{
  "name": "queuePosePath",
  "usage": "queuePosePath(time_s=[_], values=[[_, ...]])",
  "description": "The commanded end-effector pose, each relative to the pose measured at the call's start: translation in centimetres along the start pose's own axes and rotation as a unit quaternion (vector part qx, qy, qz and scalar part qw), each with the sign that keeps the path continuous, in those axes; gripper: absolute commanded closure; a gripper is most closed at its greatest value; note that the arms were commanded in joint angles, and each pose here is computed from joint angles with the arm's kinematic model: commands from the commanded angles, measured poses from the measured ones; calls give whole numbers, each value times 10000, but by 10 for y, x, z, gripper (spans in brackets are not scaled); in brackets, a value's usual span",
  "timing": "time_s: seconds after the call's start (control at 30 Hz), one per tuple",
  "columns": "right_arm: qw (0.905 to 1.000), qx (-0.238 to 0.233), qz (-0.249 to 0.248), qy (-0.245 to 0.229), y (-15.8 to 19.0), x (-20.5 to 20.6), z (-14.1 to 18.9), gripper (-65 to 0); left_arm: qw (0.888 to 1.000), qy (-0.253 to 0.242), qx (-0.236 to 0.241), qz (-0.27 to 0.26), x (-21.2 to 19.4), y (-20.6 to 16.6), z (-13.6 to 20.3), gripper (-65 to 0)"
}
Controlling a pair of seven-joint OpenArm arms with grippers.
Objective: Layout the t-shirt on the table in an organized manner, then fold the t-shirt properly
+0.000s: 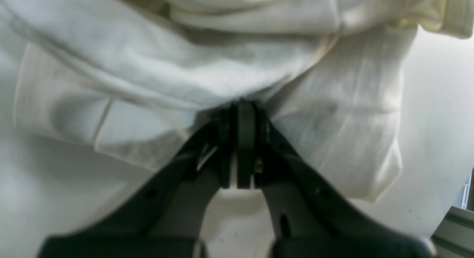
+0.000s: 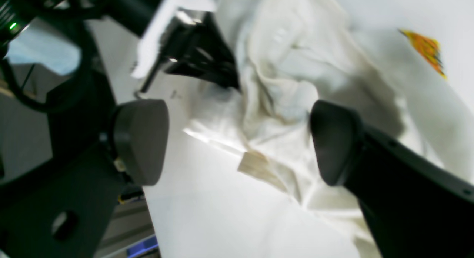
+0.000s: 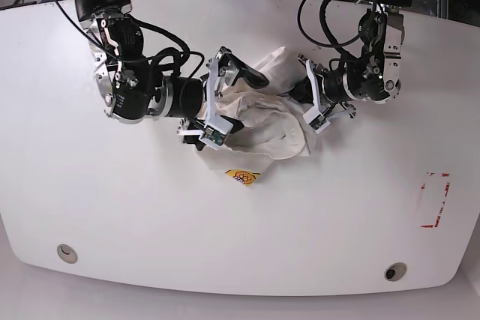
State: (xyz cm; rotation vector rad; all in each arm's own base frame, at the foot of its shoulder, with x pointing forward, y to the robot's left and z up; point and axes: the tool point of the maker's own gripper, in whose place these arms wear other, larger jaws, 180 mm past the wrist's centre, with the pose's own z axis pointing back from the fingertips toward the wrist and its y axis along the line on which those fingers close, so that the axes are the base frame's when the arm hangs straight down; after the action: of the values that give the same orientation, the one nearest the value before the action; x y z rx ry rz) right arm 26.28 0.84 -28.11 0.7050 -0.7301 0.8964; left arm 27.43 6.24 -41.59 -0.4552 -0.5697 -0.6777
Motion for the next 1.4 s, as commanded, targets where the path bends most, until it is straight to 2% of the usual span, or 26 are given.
queuePosePath(time_s=[0.0, 0.27, 0.5, 0.6, 0.7, 0.73, 0.83, 1.07, 1.27, 1.37], values=[[9995, -92, 228, -186, -6, 13, 0, -575, 9995, 288, 127, -57, -10, 5, 2, -11], [9962, -672, 528, 182, -28, 1, -7, -575, 9995, 293, 123, -53, -11, 5, 1, -11], [9876, -861, 1211, 503, -33, -6, -10, -566, 9995, 293, 123, -53, -11, 5, 1, -11], [9849, -912, 1347, 602, -35, -10, -9, -491, 9995, 293, 123, -53, -11, 5, 1, -11], [9832, -919, 1432, 657, -37, -12, -9, -380, 9995, 293, 123, -53, -11, 5, 1, -11], [9833, -917, 1427, 655, -37, -12, -9, -319, 9995, 293, 123, -53, -11, 5, 1, -11], [9839, -908, 1425, 580, -36, -10, -10, -246, 9995, 293, 123, -53, -11, 5, 1, -11], [9849, -878, 1395, 538, -35, -10, -11, -222, 9995, 293, 123, -53, -11, 5, 1, -11], [9854, -833, 1397, 507, -33, -9, -12, -17, 9995, 288, 118, -51, -10, 5, 1, -11], [9874, -729, 1344, 398, -21, -7, -18, -5, 9995, 280, 127, -50, -10, 5, 1, -11]])
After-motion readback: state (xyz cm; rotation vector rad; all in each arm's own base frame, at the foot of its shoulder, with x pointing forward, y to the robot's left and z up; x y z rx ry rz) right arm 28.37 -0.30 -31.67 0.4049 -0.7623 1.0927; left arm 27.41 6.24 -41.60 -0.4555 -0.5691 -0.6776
